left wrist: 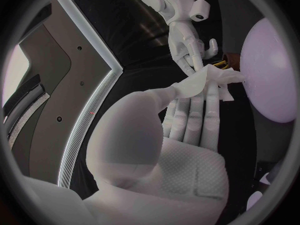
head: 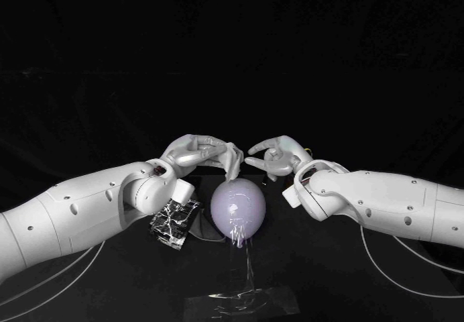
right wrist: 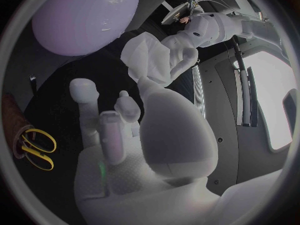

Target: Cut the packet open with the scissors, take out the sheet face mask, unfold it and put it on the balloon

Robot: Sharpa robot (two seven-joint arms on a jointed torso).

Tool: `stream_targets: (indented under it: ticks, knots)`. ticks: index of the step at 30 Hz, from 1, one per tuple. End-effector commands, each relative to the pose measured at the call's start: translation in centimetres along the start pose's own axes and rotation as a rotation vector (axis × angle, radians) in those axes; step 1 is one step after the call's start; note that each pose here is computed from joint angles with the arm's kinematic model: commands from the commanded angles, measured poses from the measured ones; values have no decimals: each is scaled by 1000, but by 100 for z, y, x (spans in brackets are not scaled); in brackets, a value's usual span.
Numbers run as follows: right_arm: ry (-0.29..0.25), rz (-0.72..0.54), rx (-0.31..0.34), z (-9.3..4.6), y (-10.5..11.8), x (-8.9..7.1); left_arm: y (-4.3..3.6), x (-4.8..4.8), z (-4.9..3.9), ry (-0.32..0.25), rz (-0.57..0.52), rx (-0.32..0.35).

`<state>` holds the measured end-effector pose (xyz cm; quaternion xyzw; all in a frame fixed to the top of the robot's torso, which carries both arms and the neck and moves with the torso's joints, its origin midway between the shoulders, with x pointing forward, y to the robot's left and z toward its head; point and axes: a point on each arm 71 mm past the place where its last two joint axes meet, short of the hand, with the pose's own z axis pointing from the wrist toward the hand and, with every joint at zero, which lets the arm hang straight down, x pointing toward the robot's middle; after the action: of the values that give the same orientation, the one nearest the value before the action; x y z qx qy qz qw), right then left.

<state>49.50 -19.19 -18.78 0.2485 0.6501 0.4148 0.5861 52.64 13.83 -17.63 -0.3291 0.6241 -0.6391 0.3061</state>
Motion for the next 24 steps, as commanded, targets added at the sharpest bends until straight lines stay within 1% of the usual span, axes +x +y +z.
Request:
stream_targets:
  ticks: [1,9,19,24]
  knots:
    - [10,84,-34,33,13,26,-31,34,5,23,-9,16]
    - [56,109,-47,73,22,98,-35,46,-2,26,-11,18]
    - [110,128,-75,69,59,157,-36,37,-8,24,-10,17]
    - [128,131,-78,71,65,176,-36,34,-11,24,-10,17]
